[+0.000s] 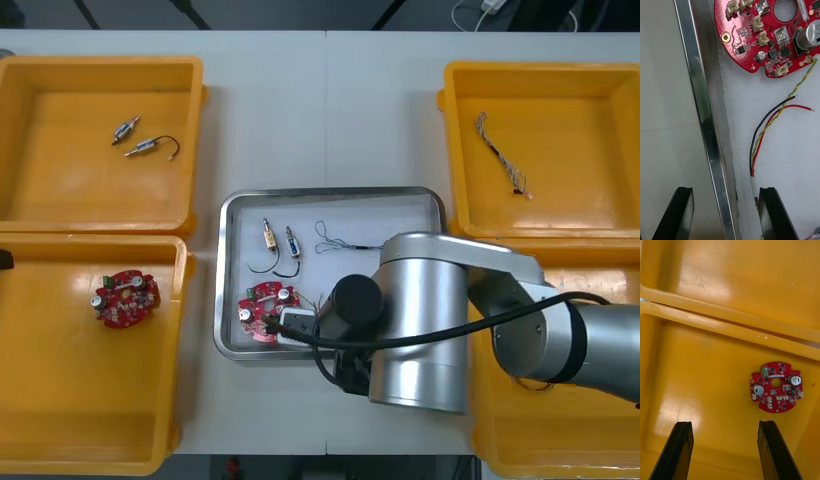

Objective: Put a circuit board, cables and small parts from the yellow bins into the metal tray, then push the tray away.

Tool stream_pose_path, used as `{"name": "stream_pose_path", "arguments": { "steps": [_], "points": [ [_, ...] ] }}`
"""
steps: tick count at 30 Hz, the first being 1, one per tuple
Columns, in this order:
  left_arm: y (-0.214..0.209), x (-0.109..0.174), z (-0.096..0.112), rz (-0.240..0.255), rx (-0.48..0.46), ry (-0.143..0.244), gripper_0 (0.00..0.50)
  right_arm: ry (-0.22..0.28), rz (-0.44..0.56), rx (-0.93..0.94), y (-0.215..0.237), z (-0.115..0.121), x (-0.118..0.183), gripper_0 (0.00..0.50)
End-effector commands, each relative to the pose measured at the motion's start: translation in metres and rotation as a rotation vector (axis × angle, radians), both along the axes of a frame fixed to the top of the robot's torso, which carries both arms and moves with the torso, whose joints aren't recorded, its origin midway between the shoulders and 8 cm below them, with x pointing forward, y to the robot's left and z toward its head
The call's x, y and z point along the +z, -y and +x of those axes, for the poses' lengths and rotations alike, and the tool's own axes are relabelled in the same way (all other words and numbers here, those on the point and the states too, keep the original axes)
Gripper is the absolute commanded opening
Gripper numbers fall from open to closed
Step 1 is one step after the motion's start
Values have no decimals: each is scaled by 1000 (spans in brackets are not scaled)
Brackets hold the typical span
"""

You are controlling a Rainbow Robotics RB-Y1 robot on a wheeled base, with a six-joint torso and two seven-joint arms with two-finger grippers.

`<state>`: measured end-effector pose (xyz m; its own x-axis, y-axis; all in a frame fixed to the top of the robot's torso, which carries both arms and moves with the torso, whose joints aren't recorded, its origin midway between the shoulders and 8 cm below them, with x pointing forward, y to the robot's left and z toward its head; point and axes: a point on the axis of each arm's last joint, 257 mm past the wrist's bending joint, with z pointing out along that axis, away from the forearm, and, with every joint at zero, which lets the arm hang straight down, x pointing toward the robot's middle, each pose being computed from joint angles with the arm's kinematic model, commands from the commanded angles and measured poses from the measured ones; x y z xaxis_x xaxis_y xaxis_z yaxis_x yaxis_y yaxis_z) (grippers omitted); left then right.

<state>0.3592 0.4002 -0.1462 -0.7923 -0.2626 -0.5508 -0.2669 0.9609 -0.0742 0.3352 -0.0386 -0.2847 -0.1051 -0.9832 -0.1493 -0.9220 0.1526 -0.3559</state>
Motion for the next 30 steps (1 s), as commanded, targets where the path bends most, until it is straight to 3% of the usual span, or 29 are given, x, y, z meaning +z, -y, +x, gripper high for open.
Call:
{"name": "stream_pose_path", "arguments": {
  "steps": [1, 18, 20, 21, 22, 23, 24, 30],
  "points": [
    [5, 8, -9, 40, -71, 8, 500, 46, -14, 77, -22, 0, -4, 500],
    [7, 7, -10, 34, -77, 7, 500, 79, -70, 136, -25, -2, -33, 490],
    [7, 7, -10, 34, -77, 7, 500, 89, -71, 145, -28, -2, -32, 337],
    [7, 7, -10, 34, -77, 7, 500, 96, -76, 148, -27, -1, -32, 154],
    [7, 7, -10, 34, -77, 7, 500, 102, -75, 152, -29, -1, -32, 154],
    [7, 7, -10, 34, -77, 7, 500, 106, -77, 152, -28, 0, -32, 37],
    [7, 7, -10, 34, -77, 7, 500, 112, -81, 154, -27, 2, -32, 0],
    [7, 7, -10, 34, -77, 7, 500, 150, -90, 173, -28, 10, -27, 0]
  ]
}}
